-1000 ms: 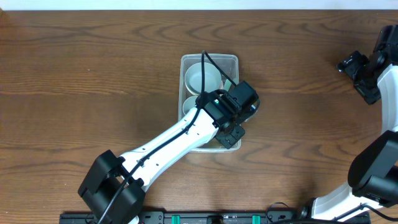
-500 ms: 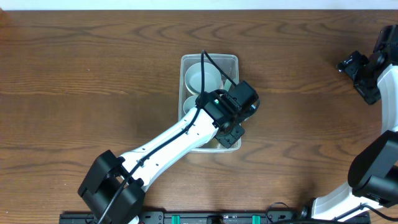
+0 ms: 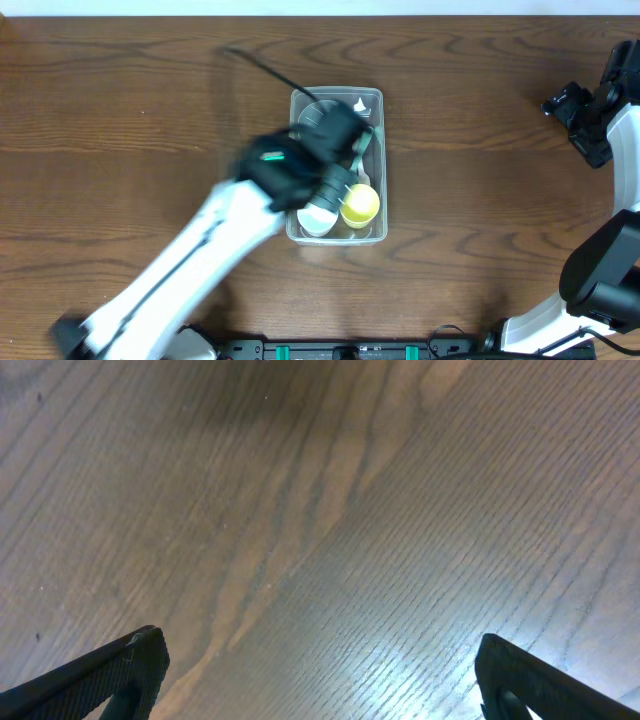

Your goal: Pack container

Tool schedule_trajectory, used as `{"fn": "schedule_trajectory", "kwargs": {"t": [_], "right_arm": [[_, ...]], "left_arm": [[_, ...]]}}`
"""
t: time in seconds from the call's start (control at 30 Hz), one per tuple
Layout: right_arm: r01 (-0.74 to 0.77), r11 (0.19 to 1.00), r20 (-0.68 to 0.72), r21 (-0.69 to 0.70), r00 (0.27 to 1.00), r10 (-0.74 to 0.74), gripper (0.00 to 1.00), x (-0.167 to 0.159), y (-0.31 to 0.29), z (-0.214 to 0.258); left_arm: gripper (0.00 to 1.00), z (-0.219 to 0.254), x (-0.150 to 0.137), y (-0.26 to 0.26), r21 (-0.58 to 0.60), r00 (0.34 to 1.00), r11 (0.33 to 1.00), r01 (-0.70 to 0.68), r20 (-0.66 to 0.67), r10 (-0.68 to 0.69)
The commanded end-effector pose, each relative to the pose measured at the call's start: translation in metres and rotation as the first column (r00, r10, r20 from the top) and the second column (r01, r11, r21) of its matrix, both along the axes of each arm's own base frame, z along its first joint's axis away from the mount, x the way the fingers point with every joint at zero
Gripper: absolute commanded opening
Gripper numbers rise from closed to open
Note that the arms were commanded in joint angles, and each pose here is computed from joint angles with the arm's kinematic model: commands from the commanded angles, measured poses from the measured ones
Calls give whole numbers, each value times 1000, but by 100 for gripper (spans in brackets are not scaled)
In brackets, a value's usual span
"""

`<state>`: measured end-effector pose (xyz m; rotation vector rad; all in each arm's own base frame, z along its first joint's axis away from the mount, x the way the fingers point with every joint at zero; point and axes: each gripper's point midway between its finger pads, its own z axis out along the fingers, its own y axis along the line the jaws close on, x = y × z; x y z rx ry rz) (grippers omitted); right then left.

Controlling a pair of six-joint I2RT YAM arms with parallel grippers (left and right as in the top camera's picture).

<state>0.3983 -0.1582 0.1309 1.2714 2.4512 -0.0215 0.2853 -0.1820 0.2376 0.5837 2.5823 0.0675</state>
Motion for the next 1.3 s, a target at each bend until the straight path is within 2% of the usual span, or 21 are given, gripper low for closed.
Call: {"fn": "schedule_trajectory", "kwargs": {"t": [0.0, 0.1, 0.2, 0.33, 0.4, 0.5, 0.6, 0.73, 0.9, 1.0, 1.1, 1.27], "right_arm": [[19, 1000, 3, -11, 1000, -19, 99, 0, -5, 2], [19, 1000, 3, -11, 1000, -19, 99, 0, -5, 2], [19, 1000, 3, -11, 1000, -19, 99, 0, -5, 2], [19, 1000, 3, -11, 1000, -19, 99, 0, -5, 2], [19, 1000, 3, -11, 1000, -19, 99, 0, -5, 2], [19, 1000, 3, -11, 1000, -19, 99, 0, -5, 2], [19, 1000, 3, -11, 1000, -19, 99, 0, -5, 2], [19, 1000, 3, -11, 1000, -19, 99, 0, -5, 2], [19, 1000, 3, -11, 1000, -19, 99, 0, -5, 2], [19, 1000, 3, -11, 1000, -19, 99, 0, -5, 2], [20, 1000, 3, -11, 1000, -20, 99, 0, -5, 2], [20, 1000, 3, -11, 1000, -20, 99, 0, -5, 2]], "left_arm": [[98, 53, 11, 65, -56, 961, 975, -215, 169, 221], [98, 80, 5, 120, -110, 900, 930, -352, 233, 368], [98, 96, -13, 170, -128, 830, 872, -472, 270, 488], [98, 112, -36, 206, -169, 750, 811, -561, 311, 584], [98, 112, -56, 222, -102, 743, 801, -589, 321, 587], [98, 97, -104, 238, 26, 762, 783, -621, 255, 596], [98, 91, -145, 248, 61, 744, 752, -656, 220, 631], [98, 93, -183, 251, -69, 658, 688, -723, 235, 715], [98, 101, -210, 238, -340, 603, 659, -671, 266, 752], [98, 110, -211, 233, -473, 573, 657, -588, 330, 750], [98, 115, -206, 233, -564, 509, 644, -518, 401, 761], [98, 116, -172, 231, -653, 410, 645, -397, 503, 761]]}}
